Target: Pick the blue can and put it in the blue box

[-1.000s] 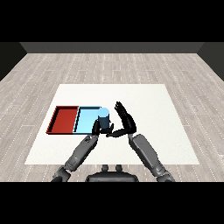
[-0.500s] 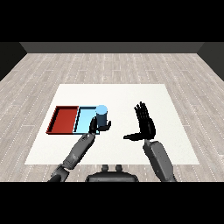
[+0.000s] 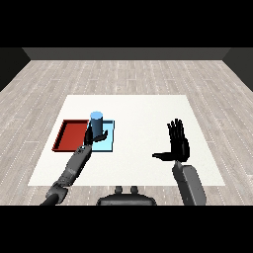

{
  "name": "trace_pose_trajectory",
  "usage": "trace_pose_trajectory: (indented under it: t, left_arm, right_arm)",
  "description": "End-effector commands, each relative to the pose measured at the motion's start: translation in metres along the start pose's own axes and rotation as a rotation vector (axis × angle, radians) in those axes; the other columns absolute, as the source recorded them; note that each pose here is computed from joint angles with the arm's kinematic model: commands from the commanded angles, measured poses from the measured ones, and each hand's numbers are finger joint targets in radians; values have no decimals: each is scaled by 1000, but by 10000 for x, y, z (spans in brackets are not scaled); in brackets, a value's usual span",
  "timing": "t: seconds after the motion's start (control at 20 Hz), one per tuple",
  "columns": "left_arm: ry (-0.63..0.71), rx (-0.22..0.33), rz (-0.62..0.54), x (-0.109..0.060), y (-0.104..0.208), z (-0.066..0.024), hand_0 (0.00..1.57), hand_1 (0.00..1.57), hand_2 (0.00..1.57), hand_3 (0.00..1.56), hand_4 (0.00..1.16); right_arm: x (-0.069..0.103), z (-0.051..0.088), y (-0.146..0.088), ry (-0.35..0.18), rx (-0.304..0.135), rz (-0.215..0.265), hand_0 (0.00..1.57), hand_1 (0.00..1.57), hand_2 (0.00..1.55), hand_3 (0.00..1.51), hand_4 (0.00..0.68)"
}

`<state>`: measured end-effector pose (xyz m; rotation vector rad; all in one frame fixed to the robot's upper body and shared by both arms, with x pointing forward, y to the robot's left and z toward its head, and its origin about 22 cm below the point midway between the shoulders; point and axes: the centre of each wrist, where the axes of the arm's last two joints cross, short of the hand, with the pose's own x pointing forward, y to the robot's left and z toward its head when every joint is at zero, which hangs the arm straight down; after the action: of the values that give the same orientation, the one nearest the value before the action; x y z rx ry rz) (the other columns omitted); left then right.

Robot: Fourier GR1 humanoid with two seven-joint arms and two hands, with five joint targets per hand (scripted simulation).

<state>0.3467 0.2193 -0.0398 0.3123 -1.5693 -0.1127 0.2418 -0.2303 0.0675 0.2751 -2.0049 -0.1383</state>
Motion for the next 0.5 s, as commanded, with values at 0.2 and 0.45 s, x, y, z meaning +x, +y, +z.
trace_pose_trajectory:
  t: [0.2,0.45]
  left_arm:
    - [223,90,-99,-109,601,-316,1571,1571,1571,1508,1058]
    - [362,113,-232,-174,458,-401,1571,1571,1548,1401,991]
  right_arm:
    - [70,10,6,18,-36,28,0,0,0,0,0]
    - [-139,-78,-224,47,-65,13,0,0,0,0,0]
